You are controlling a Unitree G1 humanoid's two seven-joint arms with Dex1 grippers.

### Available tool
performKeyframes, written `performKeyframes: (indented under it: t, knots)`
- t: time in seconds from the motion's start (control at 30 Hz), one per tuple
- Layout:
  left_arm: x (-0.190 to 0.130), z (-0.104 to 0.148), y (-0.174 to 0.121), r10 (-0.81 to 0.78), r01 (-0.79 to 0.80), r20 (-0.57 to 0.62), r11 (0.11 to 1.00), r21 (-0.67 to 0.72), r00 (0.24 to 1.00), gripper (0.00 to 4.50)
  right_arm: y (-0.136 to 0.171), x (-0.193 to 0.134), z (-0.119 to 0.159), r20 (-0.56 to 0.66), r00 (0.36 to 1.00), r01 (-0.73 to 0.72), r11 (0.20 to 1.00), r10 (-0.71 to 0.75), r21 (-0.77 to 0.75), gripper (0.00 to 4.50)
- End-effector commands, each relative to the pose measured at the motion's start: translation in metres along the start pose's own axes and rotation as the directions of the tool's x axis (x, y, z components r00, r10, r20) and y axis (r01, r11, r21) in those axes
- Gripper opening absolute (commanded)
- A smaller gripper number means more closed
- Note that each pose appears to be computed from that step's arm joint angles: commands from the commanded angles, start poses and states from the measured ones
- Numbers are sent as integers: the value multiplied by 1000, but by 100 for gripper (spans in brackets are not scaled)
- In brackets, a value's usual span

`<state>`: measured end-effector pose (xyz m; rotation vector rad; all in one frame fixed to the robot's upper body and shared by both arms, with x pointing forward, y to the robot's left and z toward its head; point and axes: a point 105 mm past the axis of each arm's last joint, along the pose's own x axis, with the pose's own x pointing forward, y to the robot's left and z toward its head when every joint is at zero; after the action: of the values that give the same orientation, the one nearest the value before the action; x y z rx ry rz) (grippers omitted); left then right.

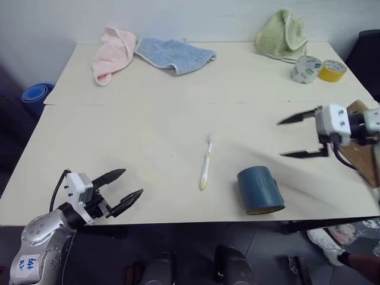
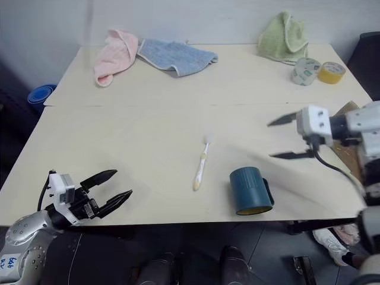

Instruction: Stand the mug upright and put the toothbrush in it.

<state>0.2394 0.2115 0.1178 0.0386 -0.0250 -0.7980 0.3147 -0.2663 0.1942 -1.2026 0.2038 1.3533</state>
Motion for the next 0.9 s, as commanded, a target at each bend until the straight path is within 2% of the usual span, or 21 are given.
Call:
performKeyframes:
  t: [0.03, 0.17, 0.23, 0.37, 0.57, 0.83, 0.9]
  knots:
    - [4, -1, -7, -51, 51, 2, 998, 37, 999, 450, 34, 3, -6, -63, 980, -194, 974, 188, -117, 446]
    - [6, -6, -14, -103, 104, -25, 993, 53, 994, 450, 53, 5, -13, -92, 959, -280, 947, 268, -157, 446]
    - [6, -6, -15, -105, 106, -19, 993, 48, 994, 450, 57, 9, -11, -67, 958, -286, 941, 279, -180, 446]
    - [6, -8, -17, -102, 103, -11, 994, 36, 995, 450, 51, 24, 6, 15, 963, -250, 918, 268, -306, 446]
    - [6, -8, -16, -88, 88, 1, 996, 21, 996, 450, 47, 34, 28, 88, 951, -242, 888, 297, -391, 446]
    - [9, -7, -13, -79, 79, 20, 997, 7, 997, 450, 59, 60, 37, 122, 902, -331, 846, 413, -418, 446]
    - [11, -6, -13, -82, 81, 24, 997, 7, 996, 450, 58, 65, 38, 116, 894, -353, 839, 434, -415, 408]
